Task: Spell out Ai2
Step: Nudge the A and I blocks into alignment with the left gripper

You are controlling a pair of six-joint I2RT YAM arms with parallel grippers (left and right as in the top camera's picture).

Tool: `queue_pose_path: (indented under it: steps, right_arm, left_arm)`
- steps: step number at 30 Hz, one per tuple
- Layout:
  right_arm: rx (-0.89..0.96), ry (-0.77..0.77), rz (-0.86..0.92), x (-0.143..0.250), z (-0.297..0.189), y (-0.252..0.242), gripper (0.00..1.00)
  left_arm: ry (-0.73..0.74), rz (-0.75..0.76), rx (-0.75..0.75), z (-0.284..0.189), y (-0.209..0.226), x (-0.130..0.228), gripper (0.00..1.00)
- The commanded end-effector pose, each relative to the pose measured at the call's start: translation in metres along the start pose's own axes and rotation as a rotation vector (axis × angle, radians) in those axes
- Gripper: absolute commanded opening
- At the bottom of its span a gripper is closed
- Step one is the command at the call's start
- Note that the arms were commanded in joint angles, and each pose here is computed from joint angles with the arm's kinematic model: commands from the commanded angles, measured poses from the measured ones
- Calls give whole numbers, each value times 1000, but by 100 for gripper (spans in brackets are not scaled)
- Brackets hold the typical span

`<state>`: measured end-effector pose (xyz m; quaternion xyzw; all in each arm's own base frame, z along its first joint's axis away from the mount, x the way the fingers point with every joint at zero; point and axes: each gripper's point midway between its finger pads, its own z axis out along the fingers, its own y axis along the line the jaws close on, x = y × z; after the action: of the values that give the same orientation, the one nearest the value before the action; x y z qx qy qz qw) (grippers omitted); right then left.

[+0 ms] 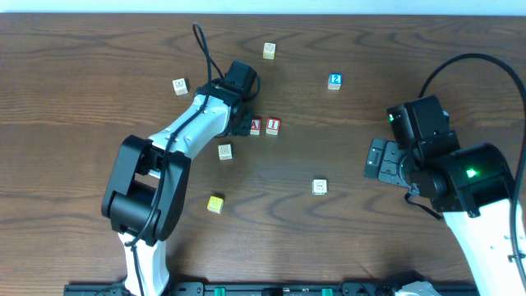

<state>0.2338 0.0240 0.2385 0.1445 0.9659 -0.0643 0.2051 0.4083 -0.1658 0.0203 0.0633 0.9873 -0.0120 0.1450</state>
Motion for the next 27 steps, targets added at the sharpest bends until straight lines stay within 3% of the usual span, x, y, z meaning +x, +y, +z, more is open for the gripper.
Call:
queue_pose_path:
  steps: [1, 4, 6, 27]
  right_arm:
    - [18, -14, 19, -1, -1, -6, 99]
    - [18, -14, 19, -1, -1, -6, 99]
    - [18, -14, 19, -1, -1, -6, 99]
    - [18, -14, 19, -1, -1, -6, 99]
  left_arm:
    - [23, -25, 63, 4, -10, 5, 46]
    - [18, -43, 68, 4, -11, 3, 45]
    - [18, -43, 70, 4, -12, 3, 36]
    - [12, -35, 129, 2, -33, 3, 43]
